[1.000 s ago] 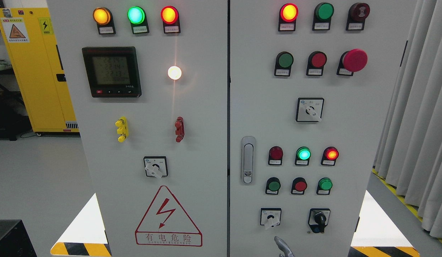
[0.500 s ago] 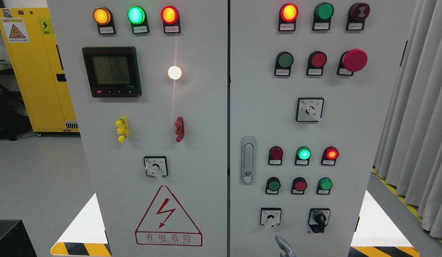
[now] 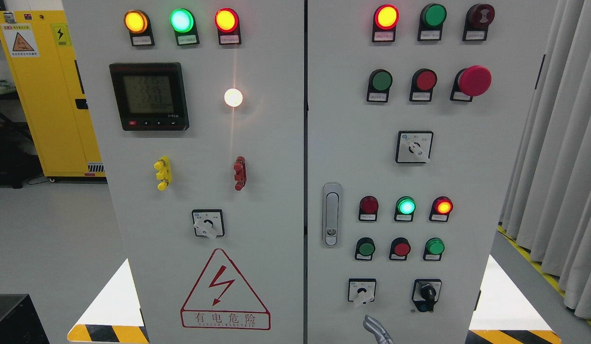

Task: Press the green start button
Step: 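Raise the right hand toward the green push button in the lowest button row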

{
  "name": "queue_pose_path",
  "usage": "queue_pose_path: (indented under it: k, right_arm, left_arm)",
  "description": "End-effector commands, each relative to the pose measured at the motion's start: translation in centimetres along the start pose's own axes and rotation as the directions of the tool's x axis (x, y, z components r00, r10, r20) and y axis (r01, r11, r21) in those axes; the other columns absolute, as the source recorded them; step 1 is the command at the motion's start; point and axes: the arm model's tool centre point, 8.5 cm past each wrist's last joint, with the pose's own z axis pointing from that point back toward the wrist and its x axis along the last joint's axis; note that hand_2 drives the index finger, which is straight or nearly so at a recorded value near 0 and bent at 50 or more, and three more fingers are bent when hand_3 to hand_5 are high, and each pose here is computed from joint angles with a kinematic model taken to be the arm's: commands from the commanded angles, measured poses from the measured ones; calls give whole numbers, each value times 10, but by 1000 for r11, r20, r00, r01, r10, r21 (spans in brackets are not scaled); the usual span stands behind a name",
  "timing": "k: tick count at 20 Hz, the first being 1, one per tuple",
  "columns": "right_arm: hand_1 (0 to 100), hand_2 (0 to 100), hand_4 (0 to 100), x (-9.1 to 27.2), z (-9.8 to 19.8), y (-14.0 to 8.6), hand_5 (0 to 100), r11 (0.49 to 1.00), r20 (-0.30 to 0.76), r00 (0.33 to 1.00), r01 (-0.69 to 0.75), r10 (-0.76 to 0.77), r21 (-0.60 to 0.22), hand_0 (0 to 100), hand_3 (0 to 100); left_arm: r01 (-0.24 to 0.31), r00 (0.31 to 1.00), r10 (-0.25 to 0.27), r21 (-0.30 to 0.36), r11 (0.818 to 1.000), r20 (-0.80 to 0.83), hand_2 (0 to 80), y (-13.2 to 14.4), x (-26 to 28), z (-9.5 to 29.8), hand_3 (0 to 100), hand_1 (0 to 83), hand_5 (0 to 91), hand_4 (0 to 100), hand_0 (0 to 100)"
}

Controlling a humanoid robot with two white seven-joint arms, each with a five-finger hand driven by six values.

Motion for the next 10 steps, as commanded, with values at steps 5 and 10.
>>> queue_pose_path:
  k: [5, 10]
  right_arm:
    - [818, 0, 472, 14, -32, -46, 435, 848, 3, 854, -516, 520, -121, 374, 381]
    - [938, 0, 1000, 22, -39, -59, 1000, 784, -53, 798, -600, 600, -160, 633, 896]
  left_arm:
    - [0, 1000, 0, 1, 1000, 0, 0, 1, 0, 0, 0, 556, 0, 0, 120]
    - [-1, 1000, 1, -1, 1000, 0, 0, 0, 0, 0, 0, 556, 0, 0, 120]
